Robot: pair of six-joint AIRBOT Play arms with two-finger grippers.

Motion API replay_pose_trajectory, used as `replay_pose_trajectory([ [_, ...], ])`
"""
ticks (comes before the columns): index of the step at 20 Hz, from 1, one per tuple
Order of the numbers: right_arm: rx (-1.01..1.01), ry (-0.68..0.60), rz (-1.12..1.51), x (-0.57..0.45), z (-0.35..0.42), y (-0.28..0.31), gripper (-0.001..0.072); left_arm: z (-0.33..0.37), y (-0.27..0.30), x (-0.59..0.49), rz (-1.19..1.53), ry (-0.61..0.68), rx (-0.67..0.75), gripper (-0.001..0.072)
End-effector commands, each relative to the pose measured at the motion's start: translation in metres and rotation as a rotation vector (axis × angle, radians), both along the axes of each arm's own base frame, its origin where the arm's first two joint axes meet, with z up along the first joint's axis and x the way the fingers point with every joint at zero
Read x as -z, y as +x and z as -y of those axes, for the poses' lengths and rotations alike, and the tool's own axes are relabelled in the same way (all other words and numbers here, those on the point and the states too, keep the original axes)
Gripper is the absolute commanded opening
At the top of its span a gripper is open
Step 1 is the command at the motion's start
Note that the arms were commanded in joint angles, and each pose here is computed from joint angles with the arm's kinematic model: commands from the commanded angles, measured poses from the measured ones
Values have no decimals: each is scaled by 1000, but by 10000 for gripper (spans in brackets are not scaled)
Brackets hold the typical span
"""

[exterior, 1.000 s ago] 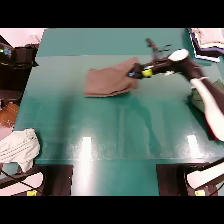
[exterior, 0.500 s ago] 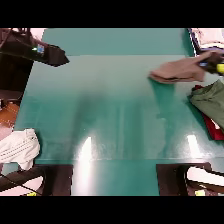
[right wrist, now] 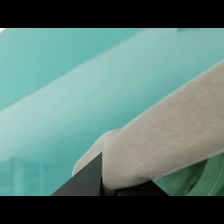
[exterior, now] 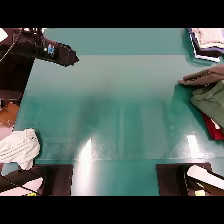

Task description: Fold the shirts.

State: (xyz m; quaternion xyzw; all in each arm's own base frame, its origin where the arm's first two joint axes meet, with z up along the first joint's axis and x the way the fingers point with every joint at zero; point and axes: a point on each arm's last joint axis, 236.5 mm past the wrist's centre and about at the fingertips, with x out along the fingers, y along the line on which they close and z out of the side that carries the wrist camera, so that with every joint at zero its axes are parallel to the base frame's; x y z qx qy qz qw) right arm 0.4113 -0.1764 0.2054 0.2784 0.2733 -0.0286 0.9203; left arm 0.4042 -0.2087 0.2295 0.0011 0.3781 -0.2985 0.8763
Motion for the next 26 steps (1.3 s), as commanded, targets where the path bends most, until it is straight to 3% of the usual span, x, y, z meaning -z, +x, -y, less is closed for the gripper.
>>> replay_pose_trajectory([
  [1,18,-91,65,-37,4,-8,13,0,0,0,3,0,-1,23],
  [7,49,-231,-191,-7,22,-53,15,0,0,0,1,2,1,23],
  [15,332,-213,-683,50,66,-155,22,0,-4,3,-2,24,25,24],
  [16,340,-214,-712,52,66,-162,70,0,-4,3,-2,25,25,23],
  [18,353,-221,-752,54,68,-172,417,0,-4,3,-2,25,25,24],
  [19,358,-224,-771,54,69,-176,488,0,-4,3,-2,25,25,24],
  [23,355,-164,-771,57,58,-174,486,0,-4,4,-5,25,26,24],
  [26,208,-3,-646,53,11,-139,481,0,-2,2,4,20,22,24],
])
